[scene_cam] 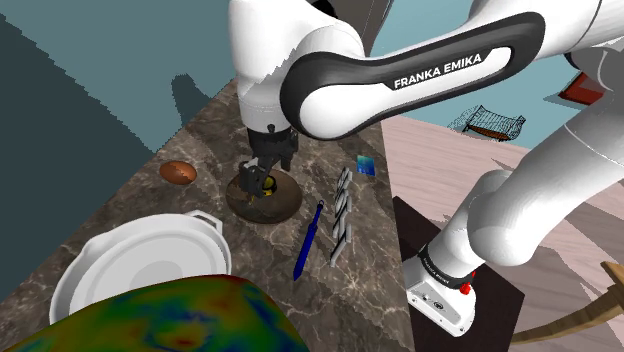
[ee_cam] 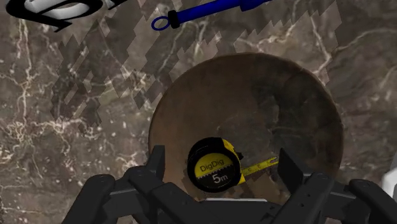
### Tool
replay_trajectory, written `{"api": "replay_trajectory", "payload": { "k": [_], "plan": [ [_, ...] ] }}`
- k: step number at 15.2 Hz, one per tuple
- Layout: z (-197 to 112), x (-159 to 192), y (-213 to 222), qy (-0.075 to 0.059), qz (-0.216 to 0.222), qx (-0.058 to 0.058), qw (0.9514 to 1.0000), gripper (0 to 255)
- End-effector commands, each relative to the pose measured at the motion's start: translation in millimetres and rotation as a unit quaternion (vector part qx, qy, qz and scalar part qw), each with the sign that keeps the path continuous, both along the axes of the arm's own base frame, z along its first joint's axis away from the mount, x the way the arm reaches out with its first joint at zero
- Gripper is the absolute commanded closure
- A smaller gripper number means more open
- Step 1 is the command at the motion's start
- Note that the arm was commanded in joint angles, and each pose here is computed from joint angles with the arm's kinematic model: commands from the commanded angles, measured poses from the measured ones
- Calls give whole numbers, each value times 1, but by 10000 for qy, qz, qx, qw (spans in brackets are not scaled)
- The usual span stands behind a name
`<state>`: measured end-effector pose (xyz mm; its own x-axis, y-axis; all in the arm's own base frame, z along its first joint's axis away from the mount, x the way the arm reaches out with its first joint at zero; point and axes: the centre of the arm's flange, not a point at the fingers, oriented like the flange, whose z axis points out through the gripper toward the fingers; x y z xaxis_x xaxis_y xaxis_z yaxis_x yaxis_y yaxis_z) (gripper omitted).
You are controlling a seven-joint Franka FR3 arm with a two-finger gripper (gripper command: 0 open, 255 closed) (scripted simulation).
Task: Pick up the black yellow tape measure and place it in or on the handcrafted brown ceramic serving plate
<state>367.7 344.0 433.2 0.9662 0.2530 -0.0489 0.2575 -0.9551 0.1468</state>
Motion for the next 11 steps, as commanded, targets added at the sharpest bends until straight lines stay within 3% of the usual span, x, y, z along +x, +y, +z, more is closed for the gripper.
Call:
{"api": "replay_trajectory", "payload": {
  "k": [1, 3, 11],
  "plan": [
    [21, 0, 4, 1, 0, -2, 10000, 0],
    [44, 0, 8, 1, 0, -2, 10000, 0],
    [44, 0, 8, 0, 0, -1, 10000, 0]
  ]
}}
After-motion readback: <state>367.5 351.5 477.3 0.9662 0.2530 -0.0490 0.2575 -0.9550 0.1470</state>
